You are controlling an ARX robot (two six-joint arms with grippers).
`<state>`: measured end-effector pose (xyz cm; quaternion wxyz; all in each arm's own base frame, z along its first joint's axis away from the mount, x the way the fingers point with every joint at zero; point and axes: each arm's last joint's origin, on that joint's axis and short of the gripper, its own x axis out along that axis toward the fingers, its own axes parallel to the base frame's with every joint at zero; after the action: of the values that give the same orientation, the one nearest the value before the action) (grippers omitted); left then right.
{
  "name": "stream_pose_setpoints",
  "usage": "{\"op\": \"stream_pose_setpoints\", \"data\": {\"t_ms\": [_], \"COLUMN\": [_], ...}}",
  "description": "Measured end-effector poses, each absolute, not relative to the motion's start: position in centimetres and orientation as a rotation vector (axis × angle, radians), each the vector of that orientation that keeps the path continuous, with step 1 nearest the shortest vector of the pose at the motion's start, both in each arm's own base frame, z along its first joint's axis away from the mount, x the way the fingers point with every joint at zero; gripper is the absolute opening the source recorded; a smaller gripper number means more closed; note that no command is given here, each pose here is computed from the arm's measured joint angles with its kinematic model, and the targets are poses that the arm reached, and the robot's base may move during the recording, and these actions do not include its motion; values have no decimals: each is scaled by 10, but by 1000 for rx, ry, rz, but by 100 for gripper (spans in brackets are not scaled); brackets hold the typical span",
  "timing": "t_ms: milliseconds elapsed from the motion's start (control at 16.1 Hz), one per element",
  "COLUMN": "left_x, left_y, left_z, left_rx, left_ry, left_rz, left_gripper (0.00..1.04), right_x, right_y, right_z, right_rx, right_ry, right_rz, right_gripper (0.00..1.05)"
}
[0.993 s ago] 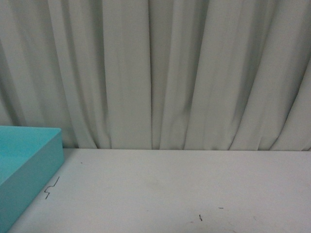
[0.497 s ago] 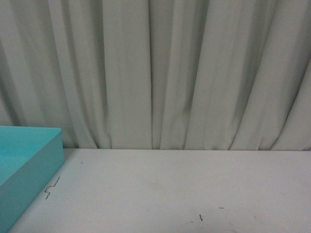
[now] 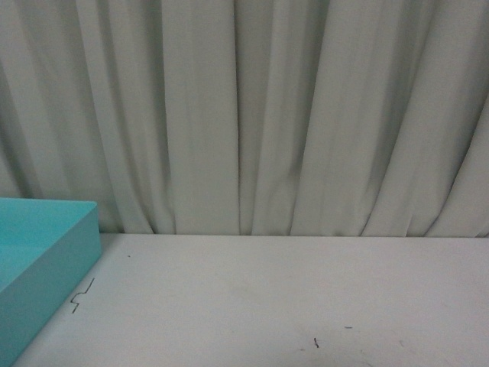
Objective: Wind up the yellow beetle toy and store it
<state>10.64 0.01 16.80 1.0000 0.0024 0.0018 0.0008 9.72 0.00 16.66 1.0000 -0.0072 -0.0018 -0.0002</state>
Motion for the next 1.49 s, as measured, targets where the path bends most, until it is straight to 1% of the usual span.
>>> {"op": "stream_pose_setpoints", "data": {"t_ms": [62,124,186,248,497,559,621,869,993,1055,1117,1179,1241,1490], "left_x": [104,99,97,97,97,97,97,97,97,97,97,97,97,97], "left_y": [0,0,0,0,0,0,0,0,0,0,0,0,0,0], "left_z": [165,164,169,165,166,166,166,166,166,166,166,166,166,166], "left_rx": [5,5,4,4,4,3,3,3,3,3,3,4,3,3], "left_ry": [32,29,-22,5,0,0,0,0,0,0,0,0,0,-1], "left_rz": [1,1,3,0,1,1,1,1,1,1,1,2,2,1], "left_gripper": [2,2,2,2,2,8,19,55,70,79,88,100,97,98], "right_x": [97,97,97,97,97,97,97,97,97,97,97,97,97,97], "right_y": [0,0,0,0,0,0,0,0,0,0,0,0,0,0], "right_z": [167,167,167,167,167,167,167,167,167,167,167,167,167,167], "right_rx": [-14,-14,-14,-14,-14,-14,-14,-14,-14,-14,-14,-14,-14,-14], "right_ry": [-4,-4,-3,-5,-4,-4,-4,-4,-4,-4,-4,-4,-4,-5], "right_rz": [0,-1,0,-1,0,0,0,-1,0,0,0,0,0,-1], "right_gripper": [98,98,98,98,98,98,98,98,98,98,98,98,98,98]}}
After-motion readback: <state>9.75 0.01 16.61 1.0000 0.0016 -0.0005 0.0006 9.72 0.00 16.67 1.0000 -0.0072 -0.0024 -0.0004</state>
